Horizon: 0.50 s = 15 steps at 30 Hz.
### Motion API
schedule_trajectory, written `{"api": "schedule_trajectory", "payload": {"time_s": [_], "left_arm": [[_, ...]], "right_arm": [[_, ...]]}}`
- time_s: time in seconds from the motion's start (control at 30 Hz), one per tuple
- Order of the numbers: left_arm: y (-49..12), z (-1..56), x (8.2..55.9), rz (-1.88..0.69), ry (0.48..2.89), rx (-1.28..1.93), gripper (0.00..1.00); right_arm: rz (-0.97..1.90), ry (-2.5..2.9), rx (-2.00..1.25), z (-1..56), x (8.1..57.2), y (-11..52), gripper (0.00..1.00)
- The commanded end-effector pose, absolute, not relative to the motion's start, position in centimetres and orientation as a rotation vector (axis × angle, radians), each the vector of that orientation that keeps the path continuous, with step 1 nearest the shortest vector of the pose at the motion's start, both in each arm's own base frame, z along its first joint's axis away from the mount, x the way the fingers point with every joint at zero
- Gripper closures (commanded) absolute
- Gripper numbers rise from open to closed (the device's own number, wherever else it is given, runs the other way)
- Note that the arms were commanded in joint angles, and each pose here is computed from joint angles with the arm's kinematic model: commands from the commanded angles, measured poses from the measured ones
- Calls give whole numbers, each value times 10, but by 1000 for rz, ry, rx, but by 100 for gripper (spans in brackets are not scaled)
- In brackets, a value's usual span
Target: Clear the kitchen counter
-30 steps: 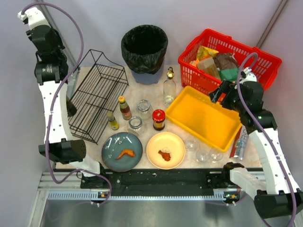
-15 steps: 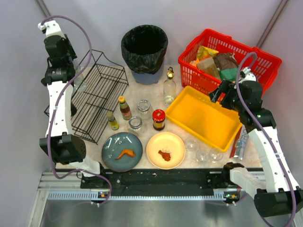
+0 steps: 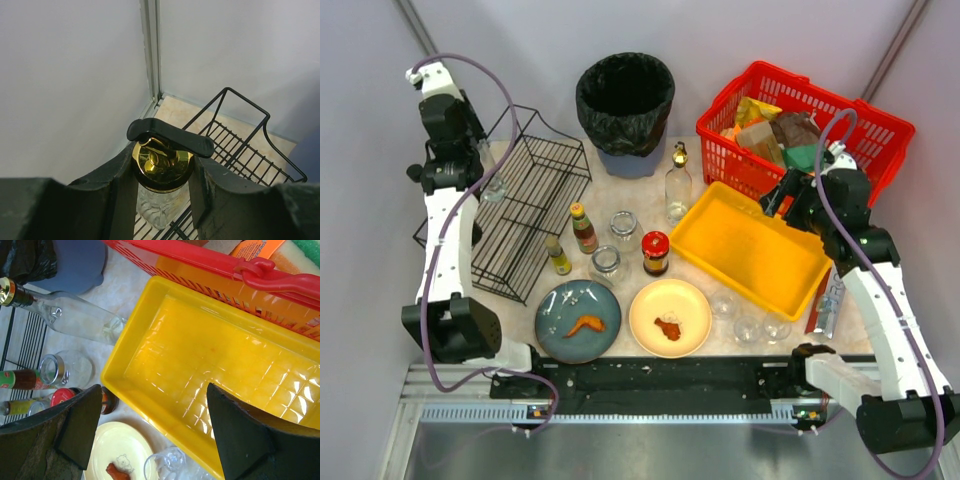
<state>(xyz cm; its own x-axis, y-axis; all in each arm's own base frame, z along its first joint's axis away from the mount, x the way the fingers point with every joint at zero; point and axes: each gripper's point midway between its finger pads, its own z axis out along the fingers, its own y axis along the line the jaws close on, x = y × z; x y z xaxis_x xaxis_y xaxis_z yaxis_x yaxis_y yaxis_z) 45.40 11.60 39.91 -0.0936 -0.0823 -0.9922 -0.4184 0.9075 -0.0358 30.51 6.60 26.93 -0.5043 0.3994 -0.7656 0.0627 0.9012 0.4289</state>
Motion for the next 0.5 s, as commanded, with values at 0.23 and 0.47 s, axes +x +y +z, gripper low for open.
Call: {"api": "schedule_trajectory", "payload": {"time_s": [0.23,0.47], "left_arm": [[114,482,432,267,1406,-386,20],[111,522,404,246,1332,-410,16]], "right_arm": [[445,2011,330,287,309,64,16],[468,1996,321,294,308,67,16]]}}
